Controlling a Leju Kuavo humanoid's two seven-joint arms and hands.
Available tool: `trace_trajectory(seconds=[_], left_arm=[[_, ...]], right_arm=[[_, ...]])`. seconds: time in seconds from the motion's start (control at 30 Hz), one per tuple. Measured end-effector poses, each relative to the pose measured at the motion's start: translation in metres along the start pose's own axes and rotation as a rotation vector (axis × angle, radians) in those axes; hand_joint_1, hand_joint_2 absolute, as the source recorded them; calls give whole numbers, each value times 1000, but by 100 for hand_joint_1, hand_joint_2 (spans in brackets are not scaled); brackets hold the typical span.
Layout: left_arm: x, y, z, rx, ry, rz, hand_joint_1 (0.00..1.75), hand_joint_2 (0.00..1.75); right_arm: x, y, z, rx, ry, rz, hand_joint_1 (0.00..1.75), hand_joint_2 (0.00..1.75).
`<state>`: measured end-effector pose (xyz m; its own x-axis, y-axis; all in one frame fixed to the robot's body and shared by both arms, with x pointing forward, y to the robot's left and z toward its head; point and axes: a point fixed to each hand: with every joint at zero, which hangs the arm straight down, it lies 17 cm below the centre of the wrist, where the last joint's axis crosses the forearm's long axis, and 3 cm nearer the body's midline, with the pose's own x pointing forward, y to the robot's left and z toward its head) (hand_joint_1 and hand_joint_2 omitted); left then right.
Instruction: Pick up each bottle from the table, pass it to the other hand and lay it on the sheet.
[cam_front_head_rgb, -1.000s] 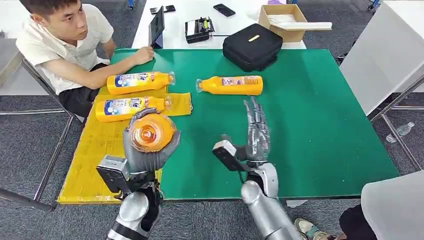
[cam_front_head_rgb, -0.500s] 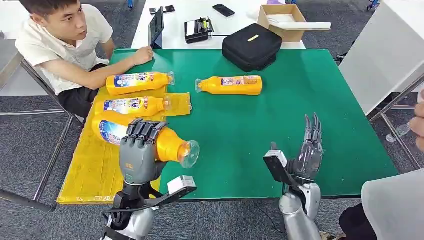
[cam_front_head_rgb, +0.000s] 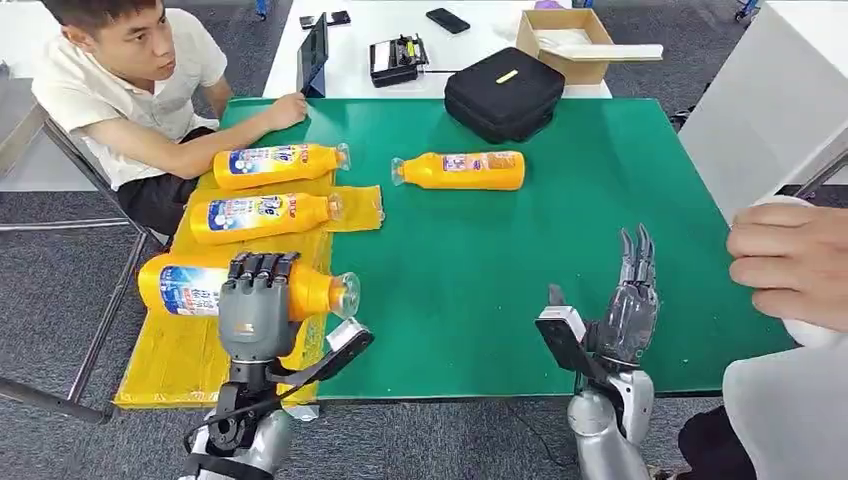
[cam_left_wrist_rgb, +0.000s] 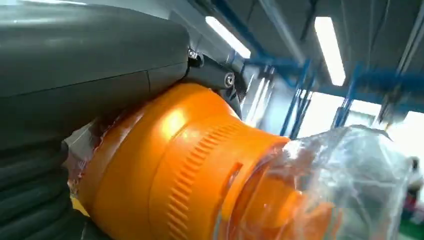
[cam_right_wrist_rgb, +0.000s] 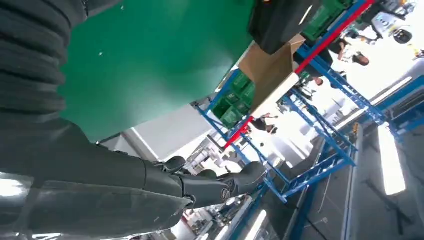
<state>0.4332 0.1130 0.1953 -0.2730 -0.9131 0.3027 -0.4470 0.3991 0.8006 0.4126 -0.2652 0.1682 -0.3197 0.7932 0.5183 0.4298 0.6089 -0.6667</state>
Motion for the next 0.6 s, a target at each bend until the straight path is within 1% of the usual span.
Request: trace_trajectory(seconds=[0.2,0.23,0.27,0.37,0.53,0.57,0.6], left_arm=[[-24,-67,18,-258,70,-88,175,175],[-28,-75,20,-287,79,-100,166,175],[-32,-82,20,-311,86,-110,175,175],[-39,-95,24,-358,91,-125,175,175],[-47,-117,28,-445,106,-107,164,175],[-49,-120,29,-458,111,-102,154,175],[-50,-122,30,-470,116,-96,154,175]], right_arm=[[0,3,2,22,-6,-35,0,175],[1,3,1,25,-7,-40,0,175],[1,3,0,23,-7,-43,0,175],[2,3,-2,23,-6,-52,0,175],[6,5,-6,23,-11,-76,0,175],[7,5,-6,21,-12,-82,0,175],[7,5,-7,21,-12,-89,0,175]])
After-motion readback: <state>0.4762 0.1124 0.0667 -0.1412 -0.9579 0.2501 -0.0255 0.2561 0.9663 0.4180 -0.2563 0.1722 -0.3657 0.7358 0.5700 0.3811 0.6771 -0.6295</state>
